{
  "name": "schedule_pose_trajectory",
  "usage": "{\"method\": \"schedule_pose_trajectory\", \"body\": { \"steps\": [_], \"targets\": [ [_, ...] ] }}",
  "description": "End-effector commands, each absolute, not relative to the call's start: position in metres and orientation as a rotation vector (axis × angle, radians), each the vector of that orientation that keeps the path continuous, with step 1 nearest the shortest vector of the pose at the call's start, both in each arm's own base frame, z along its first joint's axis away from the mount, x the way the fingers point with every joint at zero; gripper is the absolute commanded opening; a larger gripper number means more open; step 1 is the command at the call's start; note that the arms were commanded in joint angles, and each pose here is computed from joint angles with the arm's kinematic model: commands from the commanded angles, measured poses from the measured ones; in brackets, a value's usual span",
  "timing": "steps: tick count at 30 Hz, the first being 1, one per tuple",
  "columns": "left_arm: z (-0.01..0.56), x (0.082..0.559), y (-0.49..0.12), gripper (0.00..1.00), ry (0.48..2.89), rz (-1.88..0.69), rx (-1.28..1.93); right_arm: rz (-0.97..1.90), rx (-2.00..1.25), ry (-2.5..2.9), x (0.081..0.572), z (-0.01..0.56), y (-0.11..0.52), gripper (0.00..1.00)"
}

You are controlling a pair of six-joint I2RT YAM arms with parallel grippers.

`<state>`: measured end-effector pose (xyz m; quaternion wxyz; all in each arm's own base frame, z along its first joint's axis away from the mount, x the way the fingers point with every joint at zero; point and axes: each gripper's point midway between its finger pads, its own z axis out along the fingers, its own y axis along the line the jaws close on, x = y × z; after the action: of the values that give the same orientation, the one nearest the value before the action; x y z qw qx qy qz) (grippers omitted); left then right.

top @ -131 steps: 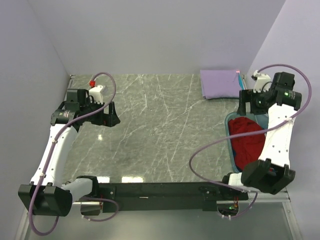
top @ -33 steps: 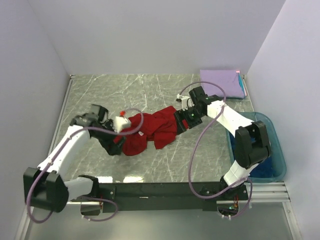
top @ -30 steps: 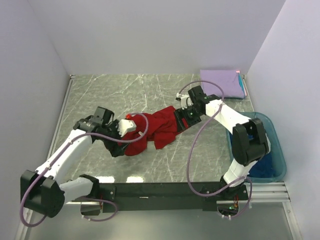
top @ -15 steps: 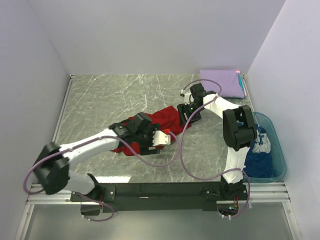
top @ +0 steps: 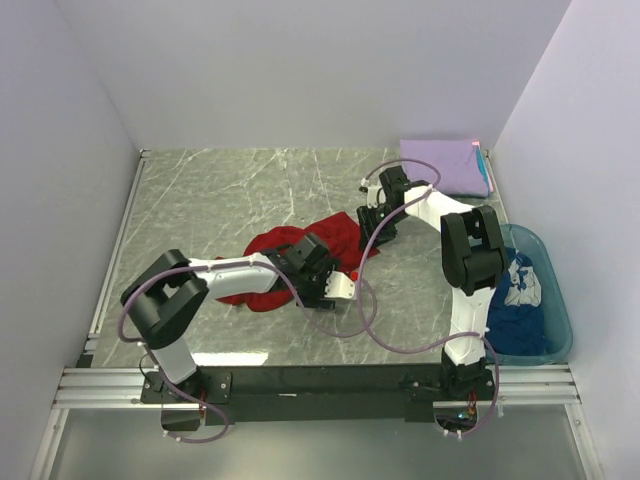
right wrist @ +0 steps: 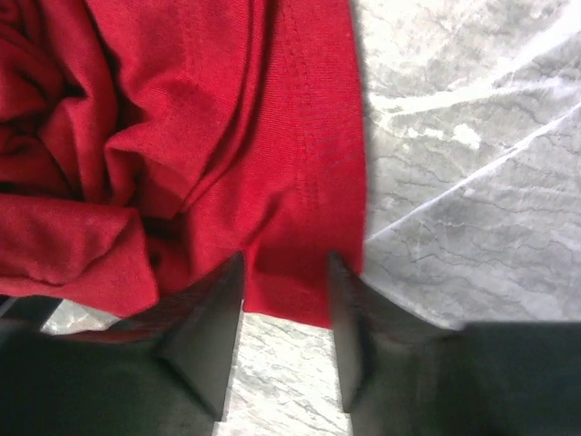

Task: Fold and stack the t-shirts
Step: Flatten the tshirt out

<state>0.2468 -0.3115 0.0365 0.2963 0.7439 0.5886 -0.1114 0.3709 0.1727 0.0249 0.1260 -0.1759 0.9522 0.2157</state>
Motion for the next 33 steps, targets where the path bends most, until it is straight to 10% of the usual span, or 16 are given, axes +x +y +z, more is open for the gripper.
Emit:
{"method": "schedule_pose_trajectory", "body": {
  "steps": [1, 6, 9, 18, 27, 33],
  "targets": [
    [0.035, 0.258, -0.328, 0.73, 1.506, -0.294, 1.982, 0.681, -0.471, 2.818, 0.368, 0.019, 0.169, 0.45],
    [0.024, 0.257, -0.319, 0.23, 1.586, -0.31, 1.988, 0.701, -0.461, 2.833, 0.359, 0.023, 0.158, 0.0],
    [0.054, 0.243, -0.317, 0.01, 1.689, -0.474, 1.891, 0.7, -0.448, 2.843, 0.351, 0.032, 0.145, 0.0],
    [0.253, 0.268, -0.241, 0.01, 1.727, -0.743, 1.233, 0.61, -0.48, 2.854, 0.304, 0.059, 0.102, 0.0],
    [0.314, 0.38, -0.094, 0.0, 1.835, -0.711, 0.589, 0.489, -0.557, 2.739, 0.306, 0.103, 0.077, 0.0],
    [0.292, 0.414, -0.025, 0.0, 1.915, -0.703, 0.421, 0.578, -0.576, 2.706, 0.338, 0.107, 0.108, 0.46]
  ]
}}
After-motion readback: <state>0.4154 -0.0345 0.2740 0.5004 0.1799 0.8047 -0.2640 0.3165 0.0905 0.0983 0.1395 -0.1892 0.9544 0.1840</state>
